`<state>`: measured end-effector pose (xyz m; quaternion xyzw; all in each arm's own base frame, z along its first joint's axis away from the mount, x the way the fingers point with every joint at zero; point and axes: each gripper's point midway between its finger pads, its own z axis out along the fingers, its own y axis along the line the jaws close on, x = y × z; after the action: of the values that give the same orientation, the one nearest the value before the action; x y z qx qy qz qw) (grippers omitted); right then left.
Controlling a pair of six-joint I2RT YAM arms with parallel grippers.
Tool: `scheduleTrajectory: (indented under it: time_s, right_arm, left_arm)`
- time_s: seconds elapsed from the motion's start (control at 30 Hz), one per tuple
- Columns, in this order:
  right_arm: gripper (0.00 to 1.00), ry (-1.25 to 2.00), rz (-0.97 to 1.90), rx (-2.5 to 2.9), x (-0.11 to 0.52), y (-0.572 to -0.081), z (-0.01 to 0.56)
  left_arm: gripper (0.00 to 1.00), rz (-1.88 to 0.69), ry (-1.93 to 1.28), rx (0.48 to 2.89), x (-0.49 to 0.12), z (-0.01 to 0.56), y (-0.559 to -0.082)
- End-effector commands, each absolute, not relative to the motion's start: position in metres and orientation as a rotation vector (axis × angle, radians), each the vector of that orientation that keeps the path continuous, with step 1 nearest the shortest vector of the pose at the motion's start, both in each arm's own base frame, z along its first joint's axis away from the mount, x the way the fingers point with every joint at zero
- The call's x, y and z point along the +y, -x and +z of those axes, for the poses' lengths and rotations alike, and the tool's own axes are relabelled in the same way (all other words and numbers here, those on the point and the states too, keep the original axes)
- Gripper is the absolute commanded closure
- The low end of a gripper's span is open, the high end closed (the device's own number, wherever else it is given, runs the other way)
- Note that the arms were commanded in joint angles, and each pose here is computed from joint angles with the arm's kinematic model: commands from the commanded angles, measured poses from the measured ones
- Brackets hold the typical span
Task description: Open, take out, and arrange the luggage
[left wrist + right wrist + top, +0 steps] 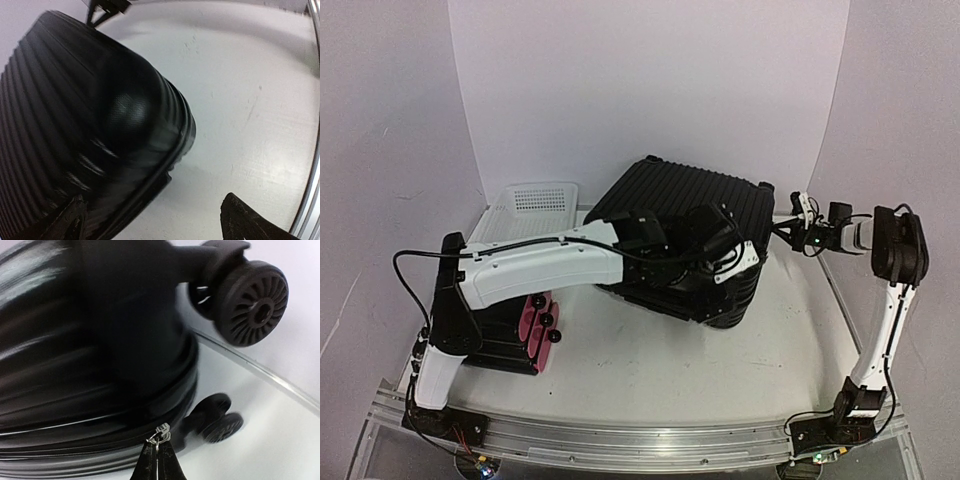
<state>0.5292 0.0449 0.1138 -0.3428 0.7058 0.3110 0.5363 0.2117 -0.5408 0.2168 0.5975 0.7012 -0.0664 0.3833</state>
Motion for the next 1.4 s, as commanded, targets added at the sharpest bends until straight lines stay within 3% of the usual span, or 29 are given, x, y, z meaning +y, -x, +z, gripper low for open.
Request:
scheduleTrajectory:
  time_s: [0.0,0.4,0.67,1.03,1.37]
  right_arm:
    - [1.00,0.898,0.633,1.579,0.069,-0.492,0.171]
    - [1.00,0.880,0.753,1.753,0.162,-0.367,0.150]
    - [1.00,0.788,0.720,1.838,0.158,-0.340,0.155]
    - [1.00,0.598,0.685,1.912,0.121,-0.361,0.157]
    - [1.00,0.466,0.617,1.888,0.038,-0.411,0.168]
  left_arm:
    - [0.05,-0.334,-1.314,1.713,-0.548,0.309,-0.224]
    - [0.01,-0.282,-1.357,1.677,-0.582,0.276,-0.238]
    - [0.06,-0.108,-1.411,1.633,-0.584,0.241,-0.254]
    - [0.27,0.196,-1.370,1.838,-0.512,0.165,-0.272]
    - [0.34,0.298,-1.328,1.898,-0.478,0.149,-0.274]
